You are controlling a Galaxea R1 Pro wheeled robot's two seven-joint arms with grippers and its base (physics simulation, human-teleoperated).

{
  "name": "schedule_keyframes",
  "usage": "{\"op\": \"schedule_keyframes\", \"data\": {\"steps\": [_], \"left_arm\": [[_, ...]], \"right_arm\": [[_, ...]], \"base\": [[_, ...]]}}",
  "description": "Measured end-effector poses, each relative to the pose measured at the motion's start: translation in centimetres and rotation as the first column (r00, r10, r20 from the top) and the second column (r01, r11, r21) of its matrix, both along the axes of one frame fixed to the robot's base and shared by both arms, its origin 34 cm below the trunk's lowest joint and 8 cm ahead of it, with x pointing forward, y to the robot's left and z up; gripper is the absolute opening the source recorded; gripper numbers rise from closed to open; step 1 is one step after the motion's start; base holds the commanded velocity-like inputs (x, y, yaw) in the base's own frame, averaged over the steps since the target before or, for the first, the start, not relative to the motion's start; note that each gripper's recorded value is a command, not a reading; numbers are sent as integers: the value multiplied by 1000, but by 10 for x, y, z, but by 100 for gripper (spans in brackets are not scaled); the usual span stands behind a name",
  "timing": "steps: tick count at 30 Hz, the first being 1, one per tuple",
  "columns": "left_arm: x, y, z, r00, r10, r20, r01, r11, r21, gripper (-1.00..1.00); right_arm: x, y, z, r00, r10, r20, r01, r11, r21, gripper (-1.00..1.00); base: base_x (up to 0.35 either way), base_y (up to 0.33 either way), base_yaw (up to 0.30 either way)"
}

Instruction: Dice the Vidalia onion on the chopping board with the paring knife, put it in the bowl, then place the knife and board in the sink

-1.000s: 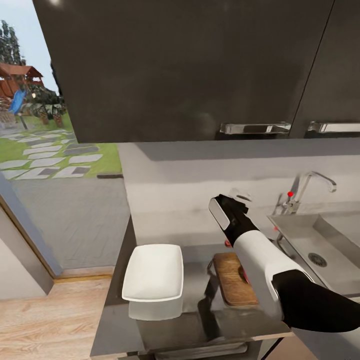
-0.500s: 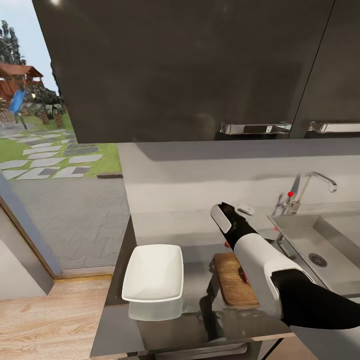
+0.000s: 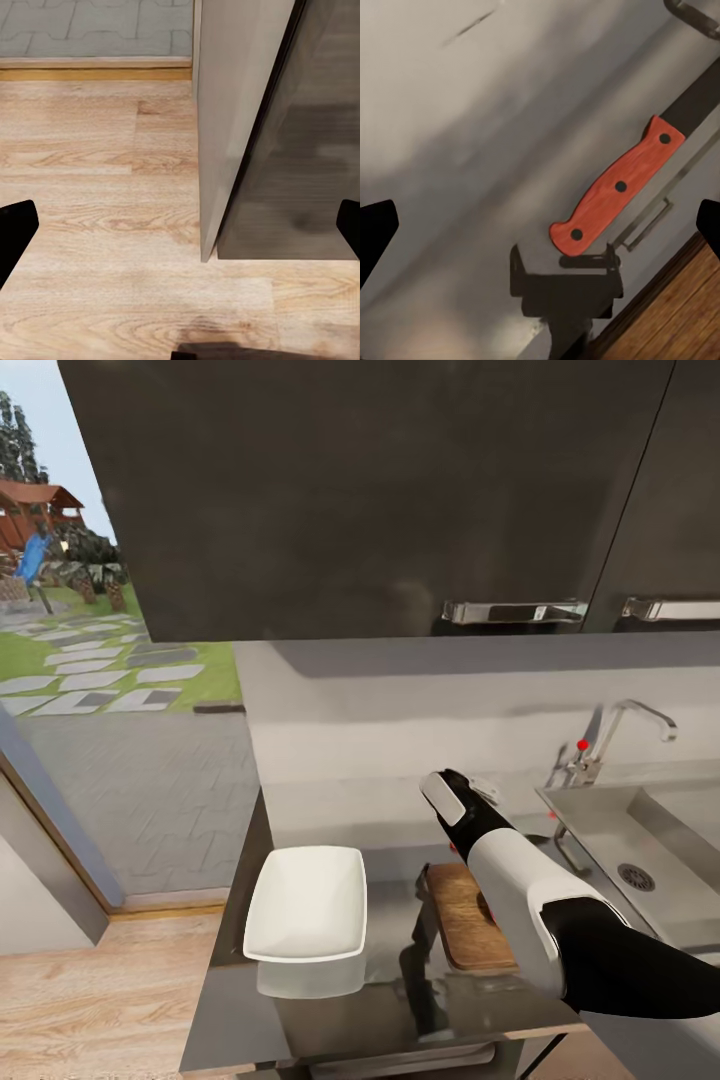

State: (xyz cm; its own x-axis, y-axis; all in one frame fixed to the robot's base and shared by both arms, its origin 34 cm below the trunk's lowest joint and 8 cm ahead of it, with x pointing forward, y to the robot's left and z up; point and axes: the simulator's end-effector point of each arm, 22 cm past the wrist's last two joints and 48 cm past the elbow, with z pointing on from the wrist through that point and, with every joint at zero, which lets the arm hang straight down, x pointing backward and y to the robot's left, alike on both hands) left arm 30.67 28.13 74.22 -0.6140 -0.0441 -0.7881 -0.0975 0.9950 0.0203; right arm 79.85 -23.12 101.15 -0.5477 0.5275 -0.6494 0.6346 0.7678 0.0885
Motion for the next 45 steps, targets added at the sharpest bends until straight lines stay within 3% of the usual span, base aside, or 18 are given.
{"op": "schedule_keyframes", "data": {"steps": [18, 45], "left_arm": [[-8, 0, -6, 1000, 1, -31, -1, 1000, 1, 100], [-20, 0, -14, 997, 0, -74, 0, 1000, 1, 100]], "right_arm": [[0, -7, -20, 1000, -9, -27, 9, 1000, -2, 100], [-1, -6, -49, 998, -9, -69, 9, 1000, 0, 100]], "base": [[0, -1, 0], [0, -98, 0]]}}
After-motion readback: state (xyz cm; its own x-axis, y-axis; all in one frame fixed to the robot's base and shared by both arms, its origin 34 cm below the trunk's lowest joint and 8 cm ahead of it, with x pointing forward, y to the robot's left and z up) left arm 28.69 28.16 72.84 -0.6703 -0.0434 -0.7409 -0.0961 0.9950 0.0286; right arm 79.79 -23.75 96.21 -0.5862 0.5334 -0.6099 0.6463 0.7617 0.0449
